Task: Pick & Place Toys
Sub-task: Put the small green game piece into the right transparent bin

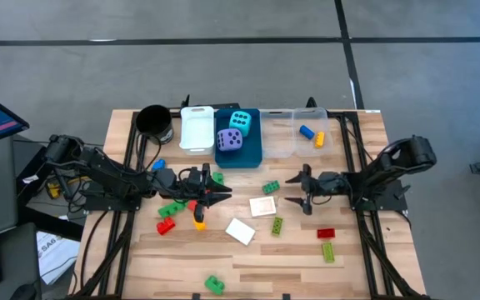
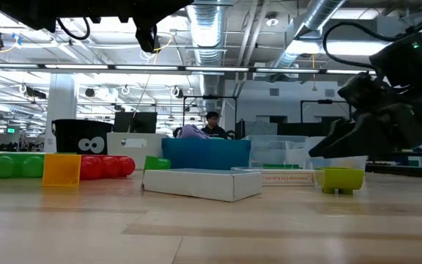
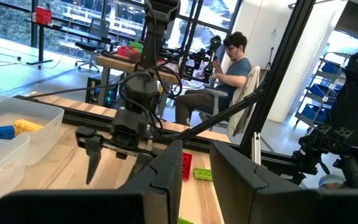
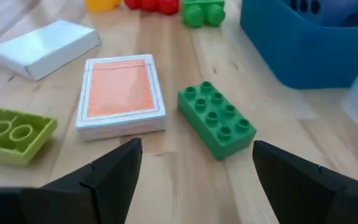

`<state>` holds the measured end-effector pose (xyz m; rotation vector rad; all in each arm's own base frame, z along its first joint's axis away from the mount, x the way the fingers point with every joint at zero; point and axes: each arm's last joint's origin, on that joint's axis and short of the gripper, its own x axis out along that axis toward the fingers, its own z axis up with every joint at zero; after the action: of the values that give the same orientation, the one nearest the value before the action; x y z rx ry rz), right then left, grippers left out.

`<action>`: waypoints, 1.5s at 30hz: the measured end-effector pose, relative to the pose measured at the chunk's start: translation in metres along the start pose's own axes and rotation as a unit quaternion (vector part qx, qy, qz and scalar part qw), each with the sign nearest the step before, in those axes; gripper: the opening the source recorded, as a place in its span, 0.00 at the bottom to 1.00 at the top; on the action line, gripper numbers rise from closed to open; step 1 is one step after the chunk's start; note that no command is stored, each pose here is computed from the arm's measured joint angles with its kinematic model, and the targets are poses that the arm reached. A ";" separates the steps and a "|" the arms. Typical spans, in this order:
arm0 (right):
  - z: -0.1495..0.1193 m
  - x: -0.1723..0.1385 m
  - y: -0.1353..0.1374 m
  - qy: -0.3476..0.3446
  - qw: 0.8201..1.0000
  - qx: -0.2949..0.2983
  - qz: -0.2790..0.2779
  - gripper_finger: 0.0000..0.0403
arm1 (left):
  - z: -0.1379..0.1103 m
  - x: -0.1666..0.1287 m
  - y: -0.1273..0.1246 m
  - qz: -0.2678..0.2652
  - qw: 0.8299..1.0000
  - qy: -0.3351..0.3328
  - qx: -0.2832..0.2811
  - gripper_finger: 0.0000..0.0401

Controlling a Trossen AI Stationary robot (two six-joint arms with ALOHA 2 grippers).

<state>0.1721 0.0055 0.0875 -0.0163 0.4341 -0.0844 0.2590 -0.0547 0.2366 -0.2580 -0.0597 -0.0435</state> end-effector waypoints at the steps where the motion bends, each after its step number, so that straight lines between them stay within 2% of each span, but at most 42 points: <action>1: -0.001 0.001 0.000 0.004 1.000 -0.003 -0.001 0.75 | 0.000 0.000 0.000 0.000 1.000 0.000 0.000 0.19; 10: -0.002 0.015 -0.007 0.026 0.999 -0.006 -0.026 0.75 | 0.000 0.000 0.000 0.000 1.000 0.000 0.000 0.19; 20: 0.002 0.027 -0.005 0.044 0.998 -0.031 -0.020 0.75 | 0.000 0.000 0.000 0.000 1.000 0.000 -0.004 0.19; 32: 0.006 0.034 -0.024 0.053 0.994 -0.066 -0.066 0.75 | 0.000 0.000 0.000 0.000 1.000 0.000 -0.004 0.19; 45: 0.015 0.044 -0.025 0.056 0.995 -0.084 0.024 0.75 | 0.000 0.000 0.000 0.000 1.000 0.000 -0.004 0.19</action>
<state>0.2164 -0.0234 0.0830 -0.1669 0.5520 -0.0012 0.2590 -0.0548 0.2366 -0.2665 -0.0595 -0.0439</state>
